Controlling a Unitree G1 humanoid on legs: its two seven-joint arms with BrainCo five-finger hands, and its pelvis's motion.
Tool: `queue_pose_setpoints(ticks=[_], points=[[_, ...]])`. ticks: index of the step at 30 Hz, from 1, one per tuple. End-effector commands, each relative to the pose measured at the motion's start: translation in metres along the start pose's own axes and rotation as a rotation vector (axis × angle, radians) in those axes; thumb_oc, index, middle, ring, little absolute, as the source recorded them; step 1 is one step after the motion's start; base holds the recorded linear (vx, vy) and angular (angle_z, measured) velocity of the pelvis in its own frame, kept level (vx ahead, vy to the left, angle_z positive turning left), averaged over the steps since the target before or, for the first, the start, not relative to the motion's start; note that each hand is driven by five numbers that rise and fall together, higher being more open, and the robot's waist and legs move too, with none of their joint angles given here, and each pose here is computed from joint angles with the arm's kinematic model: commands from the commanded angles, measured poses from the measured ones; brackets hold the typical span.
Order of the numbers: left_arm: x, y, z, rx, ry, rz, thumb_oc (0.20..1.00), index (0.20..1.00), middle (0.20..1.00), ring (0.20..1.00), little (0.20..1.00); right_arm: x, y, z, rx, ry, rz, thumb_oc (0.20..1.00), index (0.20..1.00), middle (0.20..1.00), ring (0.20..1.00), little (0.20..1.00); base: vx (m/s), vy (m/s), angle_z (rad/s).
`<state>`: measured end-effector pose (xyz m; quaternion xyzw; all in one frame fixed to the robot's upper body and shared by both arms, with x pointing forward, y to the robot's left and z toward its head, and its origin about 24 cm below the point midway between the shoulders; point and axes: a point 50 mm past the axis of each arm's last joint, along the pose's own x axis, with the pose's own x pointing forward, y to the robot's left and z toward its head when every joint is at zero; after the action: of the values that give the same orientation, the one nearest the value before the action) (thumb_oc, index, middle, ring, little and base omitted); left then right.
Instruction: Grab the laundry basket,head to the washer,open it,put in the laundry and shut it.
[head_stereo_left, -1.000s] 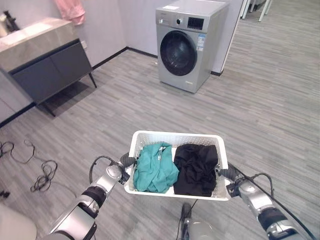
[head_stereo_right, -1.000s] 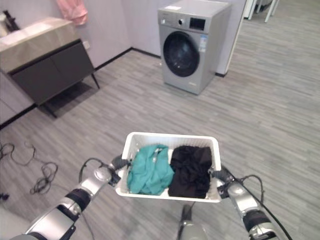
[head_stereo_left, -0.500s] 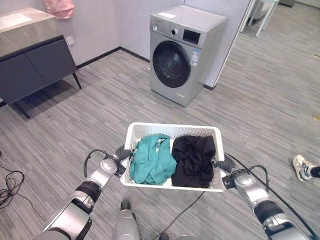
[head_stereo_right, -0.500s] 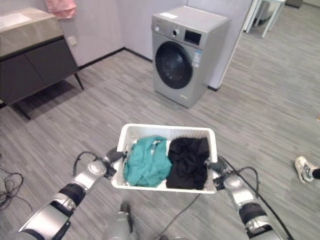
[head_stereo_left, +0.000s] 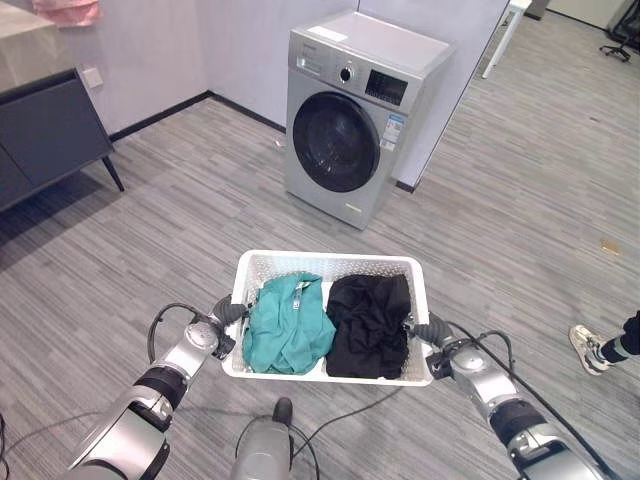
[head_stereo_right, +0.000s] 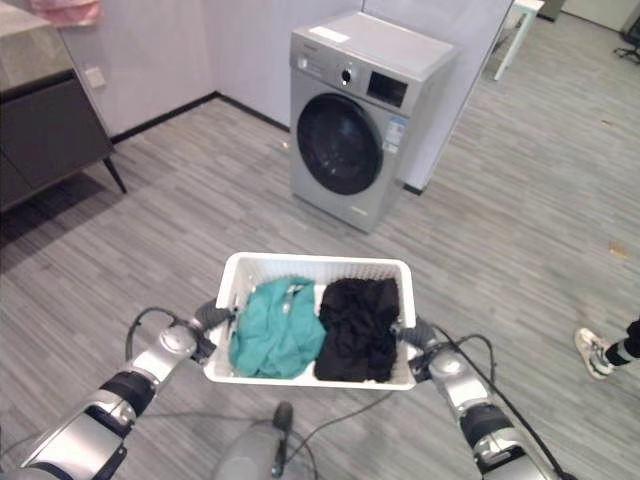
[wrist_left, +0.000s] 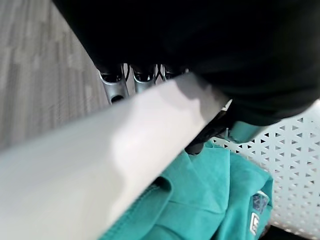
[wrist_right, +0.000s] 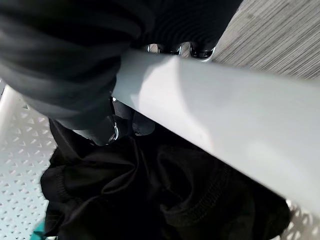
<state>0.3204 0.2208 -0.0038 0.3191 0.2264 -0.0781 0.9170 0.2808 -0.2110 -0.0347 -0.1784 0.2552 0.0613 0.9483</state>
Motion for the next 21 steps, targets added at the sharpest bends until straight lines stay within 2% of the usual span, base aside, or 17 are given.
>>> queue_pose_setpoints(ticks=[1,5,12,21], points=[[0.003,0.008,0.042,0.029,-0.183,0.025,0.2,0.2,0.2,0.2,0.2,0.001,-0.017,0.026,-0.006,-0.136,-0.039,0.2,0.2,0.2,0.2,0.2,0.29,0.229,0.01],[0.002,0.015,0.043,0.039,-0.189,0.037,0.2,0.2,0.2,0.2,0.2,-0.001,-0.018,0.022,-0.009,-0.129,-0.031,0.2,0.2,0.2,0.2,0.2,0.34,0.127,0.08],[0.0,0.013,0.032,0.025,-0.171,0.044,0.2,0.2,0.2,0.2,0.2,-0.003,-0.021,0.02,-0.011,-0.127,-0.038,0.2,0.2,0.2,0.2,0.2,0.32,-0.071,0.17],[0.001,-0.003,0.029,0.042,-0.165,0.008,0.2,0.2,0.2,0.2,0.2,-0.013,-0.038,0.003,-0.001,-0.088,-0.08,0.2,0.2,0.2,0.2,0.2,0.4,-0.162,0.64]])
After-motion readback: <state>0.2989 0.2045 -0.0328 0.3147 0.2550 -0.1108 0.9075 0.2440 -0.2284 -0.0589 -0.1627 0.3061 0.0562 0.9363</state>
